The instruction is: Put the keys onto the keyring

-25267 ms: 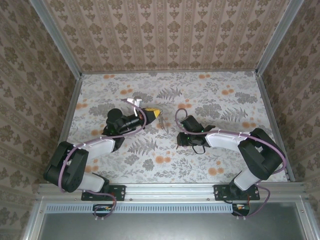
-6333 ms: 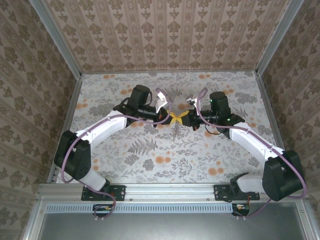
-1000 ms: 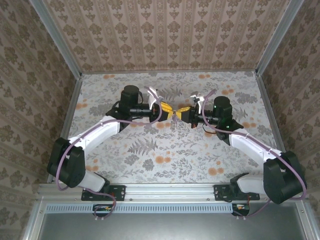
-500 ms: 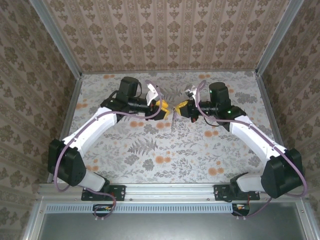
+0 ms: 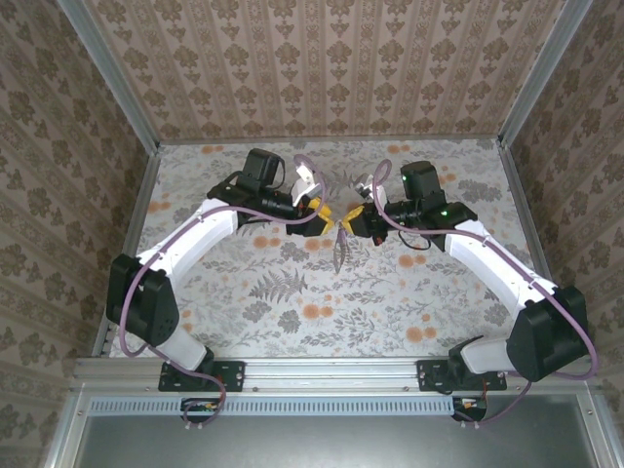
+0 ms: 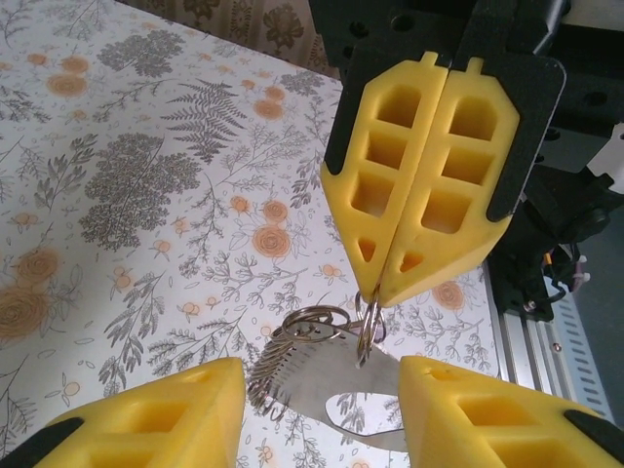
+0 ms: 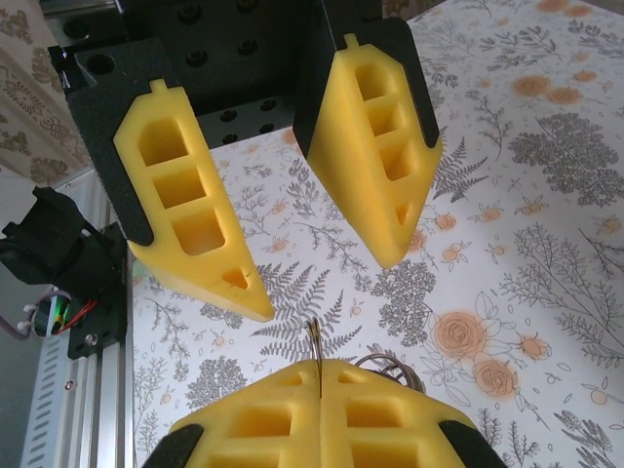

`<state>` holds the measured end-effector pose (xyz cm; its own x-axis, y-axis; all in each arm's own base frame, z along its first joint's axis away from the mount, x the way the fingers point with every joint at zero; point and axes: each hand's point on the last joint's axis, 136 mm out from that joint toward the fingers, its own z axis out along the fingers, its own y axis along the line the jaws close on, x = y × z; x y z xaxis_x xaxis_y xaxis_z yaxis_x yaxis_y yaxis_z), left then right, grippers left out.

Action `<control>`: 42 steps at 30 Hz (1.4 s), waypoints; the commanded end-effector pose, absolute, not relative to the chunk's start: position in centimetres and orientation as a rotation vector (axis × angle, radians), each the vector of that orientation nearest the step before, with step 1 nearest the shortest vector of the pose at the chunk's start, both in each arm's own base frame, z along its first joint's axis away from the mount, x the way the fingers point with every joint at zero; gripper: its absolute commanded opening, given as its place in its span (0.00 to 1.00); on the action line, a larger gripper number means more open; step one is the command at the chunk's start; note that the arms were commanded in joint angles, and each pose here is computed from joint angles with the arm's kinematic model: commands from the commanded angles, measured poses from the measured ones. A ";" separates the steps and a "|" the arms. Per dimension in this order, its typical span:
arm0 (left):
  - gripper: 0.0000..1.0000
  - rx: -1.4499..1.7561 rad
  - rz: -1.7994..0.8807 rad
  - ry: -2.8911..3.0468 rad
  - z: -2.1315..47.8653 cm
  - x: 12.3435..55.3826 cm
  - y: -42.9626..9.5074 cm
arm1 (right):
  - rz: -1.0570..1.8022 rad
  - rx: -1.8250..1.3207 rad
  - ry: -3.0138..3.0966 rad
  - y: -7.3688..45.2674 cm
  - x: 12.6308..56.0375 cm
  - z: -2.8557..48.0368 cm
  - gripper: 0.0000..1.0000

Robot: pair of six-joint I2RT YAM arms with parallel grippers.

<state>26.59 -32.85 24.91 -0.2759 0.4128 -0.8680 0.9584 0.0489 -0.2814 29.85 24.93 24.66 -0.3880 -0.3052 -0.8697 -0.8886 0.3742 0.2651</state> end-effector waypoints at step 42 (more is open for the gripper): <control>0.00 1.273 -1.245 1.545 26.5 27.0 -35.3 | 0.909 -0.595 1.744 19.9 32.1 26.6 0.48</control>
